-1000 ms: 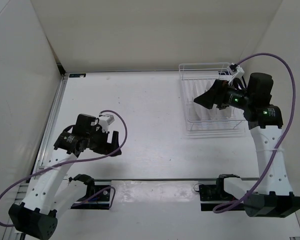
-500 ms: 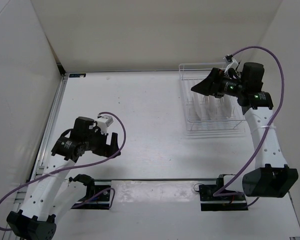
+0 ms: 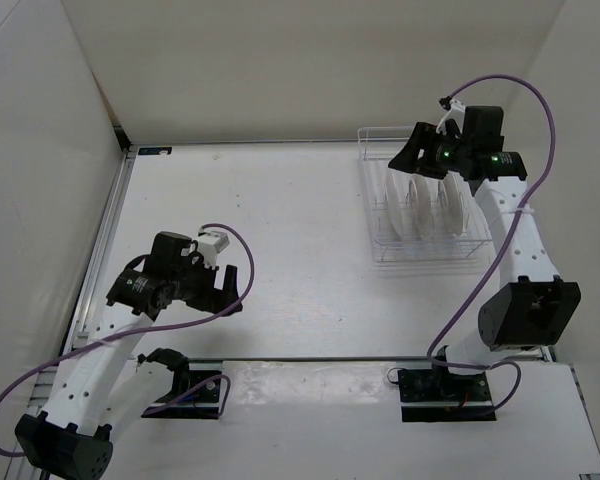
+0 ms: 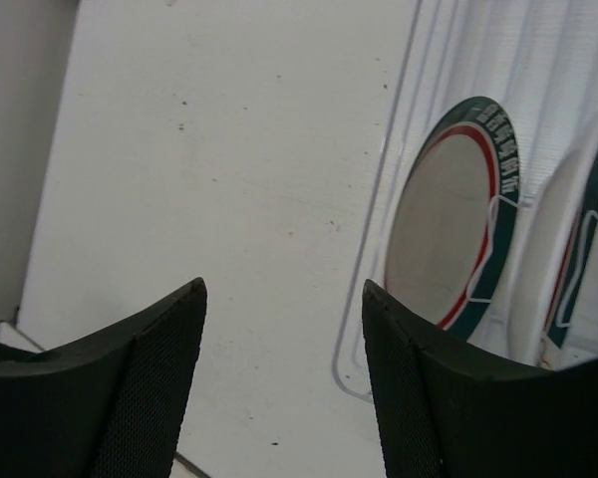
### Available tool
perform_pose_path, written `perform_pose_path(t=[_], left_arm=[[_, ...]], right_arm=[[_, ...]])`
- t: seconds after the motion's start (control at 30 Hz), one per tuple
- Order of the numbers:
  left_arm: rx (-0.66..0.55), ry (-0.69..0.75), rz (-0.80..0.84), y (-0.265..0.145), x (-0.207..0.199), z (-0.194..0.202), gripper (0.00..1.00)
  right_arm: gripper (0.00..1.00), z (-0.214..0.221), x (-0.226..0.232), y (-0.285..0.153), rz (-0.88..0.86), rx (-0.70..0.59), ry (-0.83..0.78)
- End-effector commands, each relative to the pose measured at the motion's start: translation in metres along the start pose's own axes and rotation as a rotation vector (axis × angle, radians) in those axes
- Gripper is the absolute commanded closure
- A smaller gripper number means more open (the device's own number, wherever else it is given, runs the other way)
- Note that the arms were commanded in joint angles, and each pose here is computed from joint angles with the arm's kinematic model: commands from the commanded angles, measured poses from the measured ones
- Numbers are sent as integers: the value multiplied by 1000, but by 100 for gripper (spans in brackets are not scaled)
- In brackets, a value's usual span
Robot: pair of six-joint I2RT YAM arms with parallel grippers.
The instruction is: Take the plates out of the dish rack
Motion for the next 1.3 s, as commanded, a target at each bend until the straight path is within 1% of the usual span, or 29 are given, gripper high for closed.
perform_pose_path(t=[0.0,0.1,0.17,0.23,0.27,0.3,0.33,0.37,0.4,0.43,0.5,0.67,0.77,0.9,0.93,1.0,1.13,1.17,1.27], left_arm=[[9,12,13,2,0,1,0],[9,10,13,2,0,0,0],[19,7,7,3,0,1,0],[13,8,0,2,1,1,0],[14,8,0,2,1,2,0],[9,9,-4,1,1,1,0],[5,11,-8,1,1,1,0],[10,10,-14,1,2,2,0],[3,8,-14,1,2,1,0],[7,8,-14,1,2,2,0],[16,4,-12,2,2,1,0],[29,3,-13,4,3,1,0],[28,4,-12,4,3,0,0],[32,4,-15,4,3,1,0],[34,0,-12,4,3,1,0],[32,2,-14,5,3,0,0],[35,1,-12,5,3,0,0],[39,-3,-13,5,3,1,0],[44,-5,-14,6,4,1,0]], right_arm=[[34,2,-16,7,127,25,-72],[34,8,-23,20,156,53,-80],[36,12,-25,28,155,77,-78],[40,15,-27,36,158,95,-79],[40,19,-30,44,156,114,-75],[44,19,-30,47,163,118,-77],[44,20,-33,49,177,118,-73],[46,23,-35,55,180,134,-72],[50,22,-36,56,189,127,-72],[50,24,-37,59,190,134,-72],[57,23,-39,64,198,142,-67],[66,27,-46,76,208,177,-45],[70,24,-48,77,219,177,-44],[73,19,-48,74,233,168,-54],[76,16,-47,74,236,164,-62],[80,12,-46,71,245,162,-66],[83,-2,-42,62,258,131,-87],[88,-4,-40,61,259,123,-89],[88,-10,-37,57,264,118,-87]])
Point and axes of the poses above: each gripper's point midway between its finger pads, its own y axis out along the fingers, its own x axis along the line the jaws close on, z = x × y, the point moved 6 cm from there along -y, back along the fingers, and after that the axes turned 4 degrees about -y, right-handed, at the moved point
